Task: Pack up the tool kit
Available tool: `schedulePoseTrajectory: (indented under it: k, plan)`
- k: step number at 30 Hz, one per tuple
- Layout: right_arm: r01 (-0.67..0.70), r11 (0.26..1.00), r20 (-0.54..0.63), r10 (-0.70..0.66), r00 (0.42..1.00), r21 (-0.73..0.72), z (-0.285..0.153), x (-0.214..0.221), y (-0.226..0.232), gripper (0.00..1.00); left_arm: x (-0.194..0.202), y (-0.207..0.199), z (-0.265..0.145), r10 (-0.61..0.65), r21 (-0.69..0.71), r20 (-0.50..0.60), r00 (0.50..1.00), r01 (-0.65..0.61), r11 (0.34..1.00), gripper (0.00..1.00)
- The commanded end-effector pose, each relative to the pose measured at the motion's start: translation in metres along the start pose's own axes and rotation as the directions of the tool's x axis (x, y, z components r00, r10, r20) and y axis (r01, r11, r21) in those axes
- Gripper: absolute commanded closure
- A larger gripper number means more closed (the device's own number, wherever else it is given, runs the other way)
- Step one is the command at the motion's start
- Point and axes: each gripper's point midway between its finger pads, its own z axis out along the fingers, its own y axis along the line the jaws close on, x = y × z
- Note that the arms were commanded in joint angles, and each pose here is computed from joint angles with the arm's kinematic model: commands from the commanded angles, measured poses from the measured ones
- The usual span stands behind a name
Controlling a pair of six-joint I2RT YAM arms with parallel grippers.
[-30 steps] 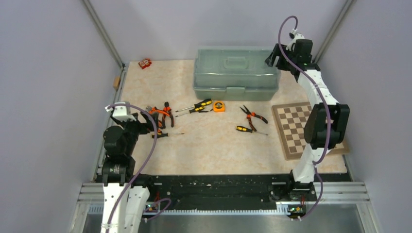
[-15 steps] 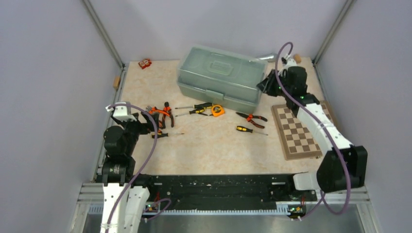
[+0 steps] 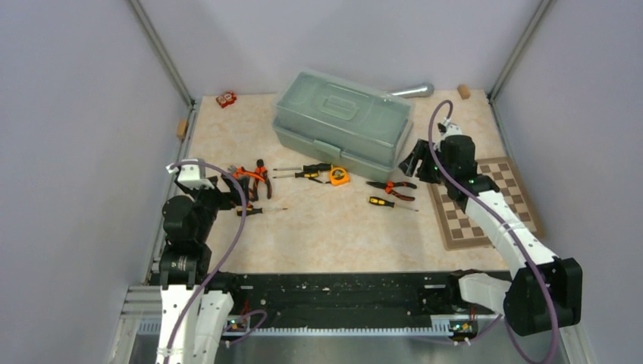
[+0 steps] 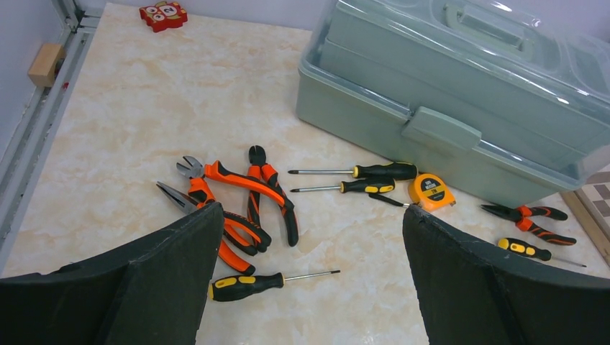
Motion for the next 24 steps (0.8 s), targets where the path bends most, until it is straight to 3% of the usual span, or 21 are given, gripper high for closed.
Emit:
schedulePoseTrajectory:
  k: [1,9,13,24]
  plan:
    - [-0.075,0.996,0.098,0.07,0.993,0.047,0.019,-0.009,-0.033,0.37,-0.01,-0.005,-0.001,0.017,0.021,0.036,0.999,-0.017,1.0,0.01]
    - [-0.024,0.998,0.061,0.027,0.998,-0.05,0.059,0.013,-0.037,0.5,-0.012,-0.006,-0.004,0.018,0.026,0.05,0.999,-0.019,0.999,0.01]
    - [-0.006,0.995,-0.049,0.001,0.999,-0.103,0.074,0.044,-0.038,0.53,-0.012,-0.006,-0.004,0.019,0.028,0.049,0.999,-0.02,0.999,0.01]
    - [-0.016,0.983,-0.247,-0.031,0.968,-0.185,0.064,0.131,-0.034,0.47,-0.012,-0.007,-0.005,0.018,0.034,0.048,0.999,-0.02,0.999,0.01]
